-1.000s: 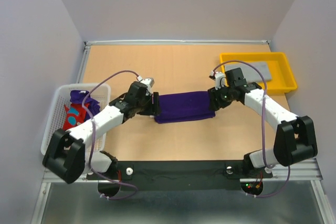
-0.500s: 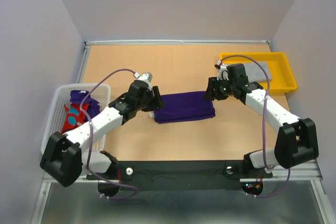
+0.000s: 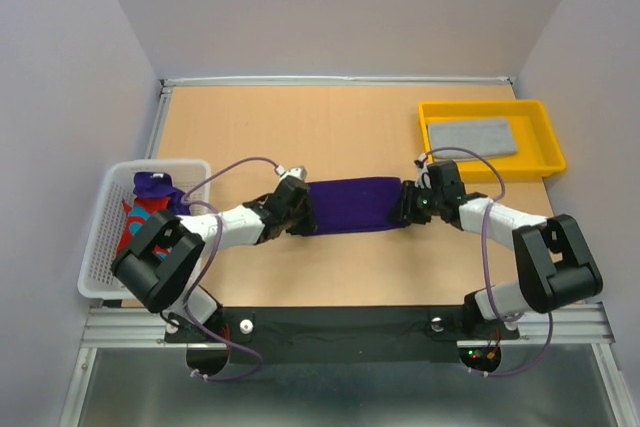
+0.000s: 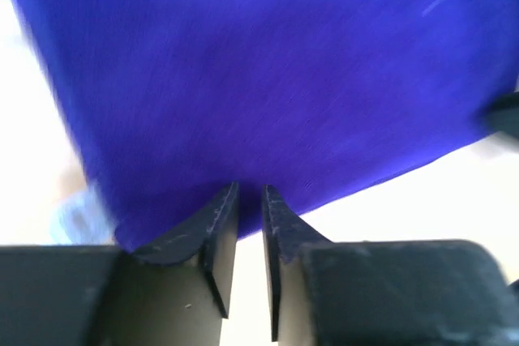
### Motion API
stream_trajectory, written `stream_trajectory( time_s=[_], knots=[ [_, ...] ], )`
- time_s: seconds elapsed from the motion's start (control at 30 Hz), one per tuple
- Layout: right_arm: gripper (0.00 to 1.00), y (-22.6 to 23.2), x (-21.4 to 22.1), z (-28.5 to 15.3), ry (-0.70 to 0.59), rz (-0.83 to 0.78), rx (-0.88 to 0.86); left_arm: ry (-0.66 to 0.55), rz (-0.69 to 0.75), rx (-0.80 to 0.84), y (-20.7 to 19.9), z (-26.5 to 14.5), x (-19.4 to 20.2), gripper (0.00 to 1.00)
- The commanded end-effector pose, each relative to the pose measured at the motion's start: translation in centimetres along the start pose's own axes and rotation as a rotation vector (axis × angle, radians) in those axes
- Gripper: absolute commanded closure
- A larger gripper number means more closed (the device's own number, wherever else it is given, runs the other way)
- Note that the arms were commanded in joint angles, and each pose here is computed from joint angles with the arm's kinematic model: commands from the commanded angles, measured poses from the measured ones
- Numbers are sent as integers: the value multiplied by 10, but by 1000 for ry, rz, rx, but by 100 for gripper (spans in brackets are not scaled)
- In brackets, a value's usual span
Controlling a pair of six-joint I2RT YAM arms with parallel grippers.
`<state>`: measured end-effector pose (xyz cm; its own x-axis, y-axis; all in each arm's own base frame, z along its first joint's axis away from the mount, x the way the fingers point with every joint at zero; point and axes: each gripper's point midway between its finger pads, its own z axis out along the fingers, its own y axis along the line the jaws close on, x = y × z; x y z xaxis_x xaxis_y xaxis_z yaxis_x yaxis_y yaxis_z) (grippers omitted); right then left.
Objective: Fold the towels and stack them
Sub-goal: Fold the towel
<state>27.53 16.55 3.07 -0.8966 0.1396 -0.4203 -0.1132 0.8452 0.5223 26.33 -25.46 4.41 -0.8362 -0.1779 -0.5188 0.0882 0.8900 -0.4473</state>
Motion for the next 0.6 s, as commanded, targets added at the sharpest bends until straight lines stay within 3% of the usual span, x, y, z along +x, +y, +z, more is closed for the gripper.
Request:
stream_trajectory(
  time_s=[0.0, 0.2, 0.37, 0.5, 0.57],
  knots=[
    [60, -1, 1, -8, -99, 36, 10, 7, -90, -10, 17, -6, 28, 73],
    [61, -31, 13, -14, -187, 141, 132, 49, -151, -20, 40, -13, 61, 78],
    [60, -27, -3, -26, -269, 117, 136, -3, -149, -53, 46, -23, 49, 78],
    [58, 7, -18, -38, -278, -13, -4, -46, -105, -74, 42, -39, 30, 63],
    [55, 48, -17, -42, -214, -94, -208, -83, -100, -25, 25, -48, 14, 56]
  ],
)
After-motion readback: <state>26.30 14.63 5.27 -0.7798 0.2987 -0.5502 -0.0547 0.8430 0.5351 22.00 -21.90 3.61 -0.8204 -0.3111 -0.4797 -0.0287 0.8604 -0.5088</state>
